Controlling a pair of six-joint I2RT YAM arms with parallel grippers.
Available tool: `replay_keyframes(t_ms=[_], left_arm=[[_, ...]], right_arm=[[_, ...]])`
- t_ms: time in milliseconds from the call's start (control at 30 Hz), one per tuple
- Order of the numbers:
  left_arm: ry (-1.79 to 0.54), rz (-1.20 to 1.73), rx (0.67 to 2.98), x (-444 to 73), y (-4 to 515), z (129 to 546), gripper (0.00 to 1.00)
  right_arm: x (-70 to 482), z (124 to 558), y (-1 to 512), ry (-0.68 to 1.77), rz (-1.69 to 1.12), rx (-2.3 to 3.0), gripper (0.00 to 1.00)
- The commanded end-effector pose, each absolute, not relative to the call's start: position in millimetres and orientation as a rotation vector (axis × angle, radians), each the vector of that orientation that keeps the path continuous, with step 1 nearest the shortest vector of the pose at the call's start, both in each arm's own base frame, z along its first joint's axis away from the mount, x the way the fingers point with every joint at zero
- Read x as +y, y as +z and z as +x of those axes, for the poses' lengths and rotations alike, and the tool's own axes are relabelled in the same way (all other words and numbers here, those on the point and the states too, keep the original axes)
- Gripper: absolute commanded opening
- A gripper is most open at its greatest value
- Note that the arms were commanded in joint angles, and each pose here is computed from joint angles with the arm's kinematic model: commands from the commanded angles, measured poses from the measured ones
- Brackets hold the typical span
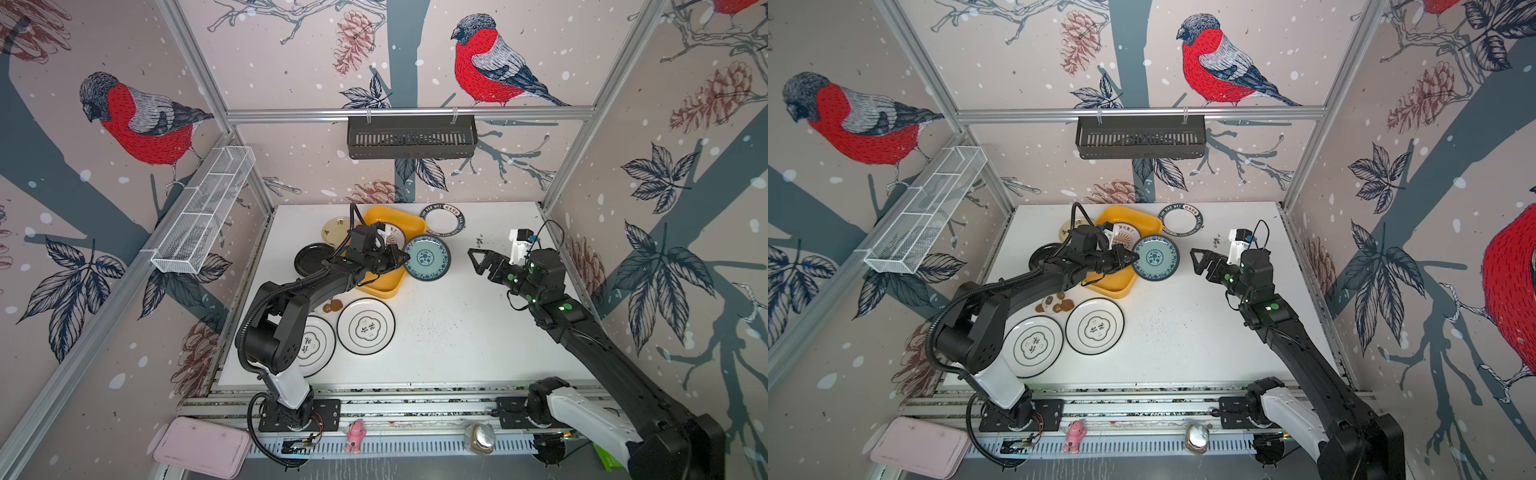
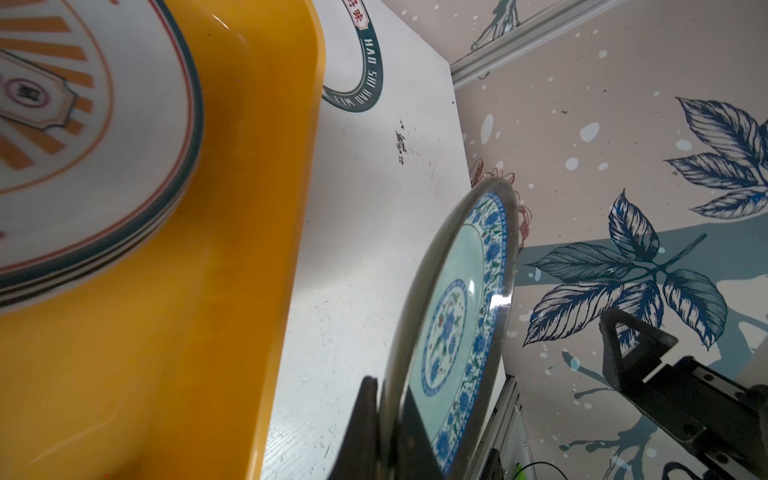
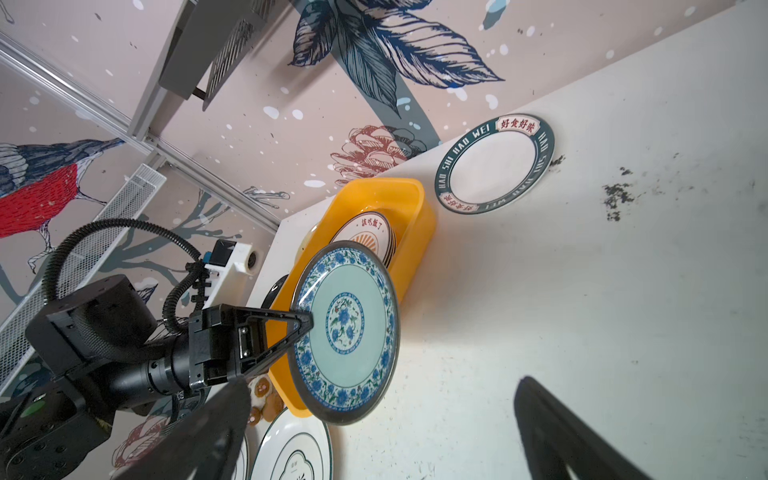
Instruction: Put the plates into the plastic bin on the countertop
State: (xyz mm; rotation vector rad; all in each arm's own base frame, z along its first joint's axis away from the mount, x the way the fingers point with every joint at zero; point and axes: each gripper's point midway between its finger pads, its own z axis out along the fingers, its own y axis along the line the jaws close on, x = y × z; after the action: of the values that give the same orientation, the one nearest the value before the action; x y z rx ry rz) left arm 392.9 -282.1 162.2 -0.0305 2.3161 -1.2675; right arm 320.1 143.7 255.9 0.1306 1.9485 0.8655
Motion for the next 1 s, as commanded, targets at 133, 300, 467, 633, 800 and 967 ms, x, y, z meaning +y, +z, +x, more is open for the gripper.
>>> replay_keyframes(t_ms=[133, 300, 467, 633, 800, 967], left_arm=[[-1.187, -0.175, 2.260, -232, 172, 427, 0.01], [-1.073, -0.288, 2.291, -192, 154, 452, 0.01], [-1.017, -0.356, 2.309, -170, 140, 475, 0.02], [-0.998, -0.384, 2.316, -166, 134, 491, 0.02], [-1.017, -0.384, 2.299, -168, 138, 497, 0.02], [-1.084, -0.354, 2.267, -176, 154, 491, 0.02]], right_arm=[[139, 317, 274, 0.848, 0.136, 1.886, 1.00], [140, 313, 286, 0.855, 0.108, 1.840, 1.00], [140, 311, 291, 0.856, 0.100, 1.824, 1.00], [138, 312, 291, 0.834, 0.103, 1.826, 1.00], [135, 314, 290, 0.810, 0.109, 1.822, 1.00], [135, 317, 291, 0.808, 0.110, 1.819, 1.00]])
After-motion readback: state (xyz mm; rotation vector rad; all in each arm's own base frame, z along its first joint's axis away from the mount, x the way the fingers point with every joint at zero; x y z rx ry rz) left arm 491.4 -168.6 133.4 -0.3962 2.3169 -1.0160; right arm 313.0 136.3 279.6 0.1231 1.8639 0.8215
